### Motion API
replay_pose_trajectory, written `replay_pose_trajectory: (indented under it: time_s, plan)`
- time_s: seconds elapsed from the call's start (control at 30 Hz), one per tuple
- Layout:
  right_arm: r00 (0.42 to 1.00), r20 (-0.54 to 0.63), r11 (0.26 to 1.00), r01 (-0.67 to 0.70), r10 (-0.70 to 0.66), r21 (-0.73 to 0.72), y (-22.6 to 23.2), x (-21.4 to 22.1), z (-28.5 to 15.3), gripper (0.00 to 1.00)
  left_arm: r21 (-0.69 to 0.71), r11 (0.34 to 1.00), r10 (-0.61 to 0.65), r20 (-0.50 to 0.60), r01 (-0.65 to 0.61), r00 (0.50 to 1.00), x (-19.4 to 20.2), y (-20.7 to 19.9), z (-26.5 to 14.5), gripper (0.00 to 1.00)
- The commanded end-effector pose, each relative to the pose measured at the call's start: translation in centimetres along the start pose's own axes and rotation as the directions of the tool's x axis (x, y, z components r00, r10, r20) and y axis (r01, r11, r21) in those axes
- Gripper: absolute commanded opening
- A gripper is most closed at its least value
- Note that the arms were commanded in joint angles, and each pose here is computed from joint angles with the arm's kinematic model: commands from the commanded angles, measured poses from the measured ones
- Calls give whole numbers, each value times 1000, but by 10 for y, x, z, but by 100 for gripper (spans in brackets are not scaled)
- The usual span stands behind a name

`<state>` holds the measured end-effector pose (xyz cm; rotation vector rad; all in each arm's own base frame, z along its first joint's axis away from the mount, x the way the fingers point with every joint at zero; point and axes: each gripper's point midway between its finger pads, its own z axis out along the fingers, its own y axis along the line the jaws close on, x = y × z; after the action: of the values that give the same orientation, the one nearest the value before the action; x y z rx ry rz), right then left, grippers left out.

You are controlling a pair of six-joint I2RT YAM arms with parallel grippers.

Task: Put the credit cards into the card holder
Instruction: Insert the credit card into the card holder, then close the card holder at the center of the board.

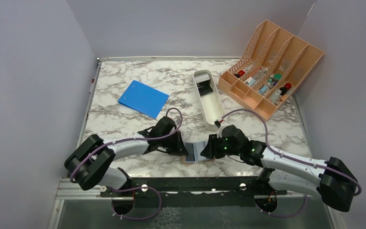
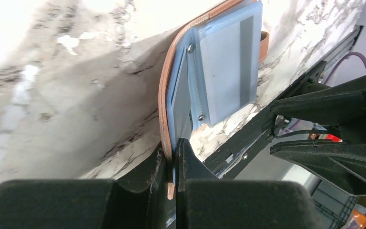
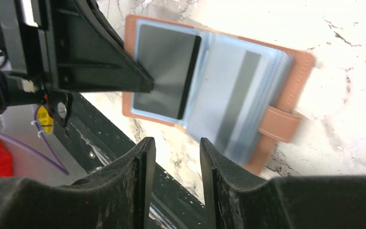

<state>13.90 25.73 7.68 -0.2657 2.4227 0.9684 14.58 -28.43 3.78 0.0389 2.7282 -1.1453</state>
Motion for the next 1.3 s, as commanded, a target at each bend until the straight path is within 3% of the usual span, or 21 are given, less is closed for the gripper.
replay_pose_trajectory:
  time_s: [0.0,0.33,0.5,0.63,1.07,1.27]
  plan:
    - [987,12,987,160,-159,-22,7,-11,-1,43,-114,992,43,-73,-51,996,3,24,-24,0]
    - [895,-53,890,433,-444,-141,29,-19,21,46,-226,963,112,-146,-143,983,-10,28,-57,0]
    - [797,-100,802,583,-596,-134,21,-26,38,47,-277,945,131,-165,-173,978,-13,31,-68,3]
    - [708,-33,693,679,-705,-241,28,-18,39,47,-303,933,139,-189,-192,972,-12,38,-71,3]
    - [620,-81,612,729,-780,-306,28,-15,56,47,-307,931,146,-178,-196,973,-28,41,-80,3]
    - [611,-147,621,713,-778,-326,23,-8,63,47,-306,937,115,-179,-167,977,-30,51,-81,3]
